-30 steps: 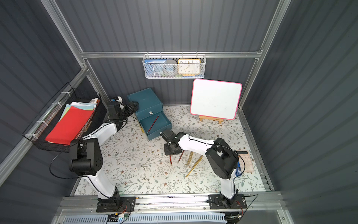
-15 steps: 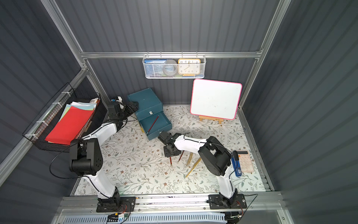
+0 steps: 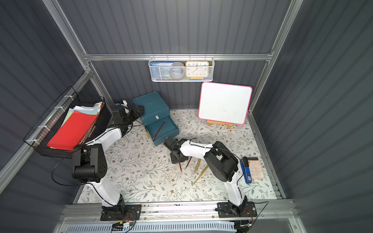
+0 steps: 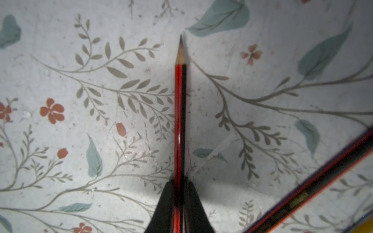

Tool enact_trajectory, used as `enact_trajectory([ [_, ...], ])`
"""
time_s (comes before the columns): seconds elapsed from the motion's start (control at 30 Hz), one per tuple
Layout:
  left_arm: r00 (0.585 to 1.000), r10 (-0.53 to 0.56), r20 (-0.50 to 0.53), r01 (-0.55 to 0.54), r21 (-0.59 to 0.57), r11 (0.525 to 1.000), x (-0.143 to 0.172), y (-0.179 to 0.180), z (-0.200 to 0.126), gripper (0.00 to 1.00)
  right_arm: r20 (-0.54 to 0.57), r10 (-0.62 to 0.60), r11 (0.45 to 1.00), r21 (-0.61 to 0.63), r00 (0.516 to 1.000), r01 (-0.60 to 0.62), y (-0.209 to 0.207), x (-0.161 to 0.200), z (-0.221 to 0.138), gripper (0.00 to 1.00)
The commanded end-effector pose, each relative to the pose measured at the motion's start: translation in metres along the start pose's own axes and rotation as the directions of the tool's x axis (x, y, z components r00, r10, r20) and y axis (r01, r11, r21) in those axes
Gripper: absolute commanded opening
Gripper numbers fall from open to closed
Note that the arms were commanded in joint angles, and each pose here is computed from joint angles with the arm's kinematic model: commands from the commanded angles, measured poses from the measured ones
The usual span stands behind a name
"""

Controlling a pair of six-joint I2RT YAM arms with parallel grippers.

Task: Please place the pencils in the drawer according to their color
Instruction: Pick up the pencil from the center of the board.

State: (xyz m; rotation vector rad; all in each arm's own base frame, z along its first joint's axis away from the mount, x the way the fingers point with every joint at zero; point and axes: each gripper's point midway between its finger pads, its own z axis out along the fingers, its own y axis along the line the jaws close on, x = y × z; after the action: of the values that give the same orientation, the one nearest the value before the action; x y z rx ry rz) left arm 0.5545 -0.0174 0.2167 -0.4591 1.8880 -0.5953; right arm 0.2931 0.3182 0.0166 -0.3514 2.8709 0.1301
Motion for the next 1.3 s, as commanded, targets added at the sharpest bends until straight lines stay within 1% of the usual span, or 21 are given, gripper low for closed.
enact_trajectory([
  [0.0,0.996,-0.012,-0.085,0.007,-0.049,0.999,0.028,0.016,0.001,1.00,-0.059,-0.006,0.999,0.036,0.998,0.009,-0.005,0.017,0.015,0.04],
  [0.07,0.996,-0.013,-0.085,0.008,-0.049,0.999,0.028,0.016,0.001,1.00,-0.058,0.000,0.999,0.038,0.998,0.003,-0.006,0.018,0.013,0.00],
  [0.2,0.997,-0.012,-0.083,0.008,-0.047,0.999,0.027,0.015,0.001,1.00,-0.059,0.009,0.999,0.039,0.998,-0.007,-0.008,0.020,0.012,0.00],
  [0.33,0.997,-0.011,-0.082,0.007,-0.049,0.999,0.027,0.016,0.001,1.00,-0.064,0.029,0.999,0.014,0.998,-0.028,-0.005,0.023,0.007,0.00],
  [0.73,0.997,-0.010,-0.079,0.007,-0.048,0.999,0.026,0.015,0.001,1.00,-0.069,0.061,0.994,-0.089,0.996,-0.067,0.004,0.030,-0.024,0.00],
  [1.0,0.997,-0.009,-0.079,0.006,-0.042,0.999,0.025,0.013,0.000,1.00,-0.087,0.086,0.976,-0.191,0.993,-0.101,0.014,0.039,-0.051,0.00],
  [1.27,0.997,-0.009,-0.078,0.006,-0.041,0.999,0.025,0.013,0.000,1.00,-0.106,0.130,0.931,-0.328,0.986,-0.158,0.036,0.037,-0.080,0.00],
])
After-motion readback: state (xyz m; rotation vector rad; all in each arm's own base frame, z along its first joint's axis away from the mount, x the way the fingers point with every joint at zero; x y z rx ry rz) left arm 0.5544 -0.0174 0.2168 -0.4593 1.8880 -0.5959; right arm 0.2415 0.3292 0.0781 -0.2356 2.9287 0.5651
